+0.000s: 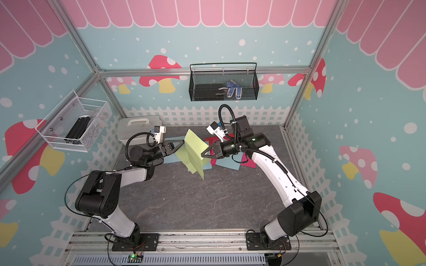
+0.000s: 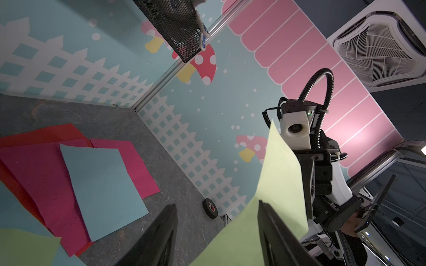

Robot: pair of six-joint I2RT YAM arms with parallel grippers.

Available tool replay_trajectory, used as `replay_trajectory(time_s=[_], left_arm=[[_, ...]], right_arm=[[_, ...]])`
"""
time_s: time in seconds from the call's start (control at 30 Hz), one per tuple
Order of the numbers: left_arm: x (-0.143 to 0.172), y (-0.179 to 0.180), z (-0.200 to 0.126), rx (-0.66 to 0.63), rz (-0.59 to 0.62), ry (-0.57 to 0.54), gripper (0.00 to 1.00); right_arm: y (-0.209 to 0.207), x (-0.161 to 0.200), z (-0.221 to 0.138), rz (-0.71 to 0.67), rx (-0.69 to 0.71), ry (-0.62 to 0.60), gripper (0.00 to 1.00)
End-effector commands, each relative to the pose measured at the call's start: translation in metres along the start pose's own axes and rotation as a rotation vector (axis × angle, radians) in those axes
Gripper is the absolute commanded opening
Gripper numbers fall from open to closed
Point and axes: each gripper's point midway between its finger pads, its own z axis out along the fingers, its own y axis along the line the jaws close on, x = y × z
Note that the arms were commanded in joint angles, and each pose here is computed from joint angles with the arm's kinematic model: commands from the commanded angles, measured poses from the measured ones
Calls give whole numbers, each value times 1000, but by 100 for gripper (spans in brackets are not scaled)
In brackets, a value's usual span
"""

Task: Sort the scattered colored papers by color
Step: Pick up the colored paper from the center of the board.

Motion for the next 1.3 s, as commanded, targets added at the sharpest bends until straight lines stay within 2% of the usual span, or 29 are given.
replay_trajectory(time_s=[0.0,0.2,0.4,0.7,0.83,1.1,1.27], left_arm=[[-4,-31,5,67,60,12,59],[1,-31,10,77,50,31,58],[9,-29,12,80,38,47,50],[15,-29,11,79,33,56,37],[16,-27,7,67,28,47,27],[16,-30,1,58,29,35,16],[19,-35,-3,57,26,33,18]], right_arm=[[9,-4,2,-24,-32,4,0],[11,-7,3,-26,-42,2,0],[19,-11,3,-29,-74,0,0],[13,-13,5,-18,-54,-2,0],[10,-12,4,-22,-29,1,0],[-1,-5,3,-18,33,19,0],[-11,-1,3,-13,81,36,0]])
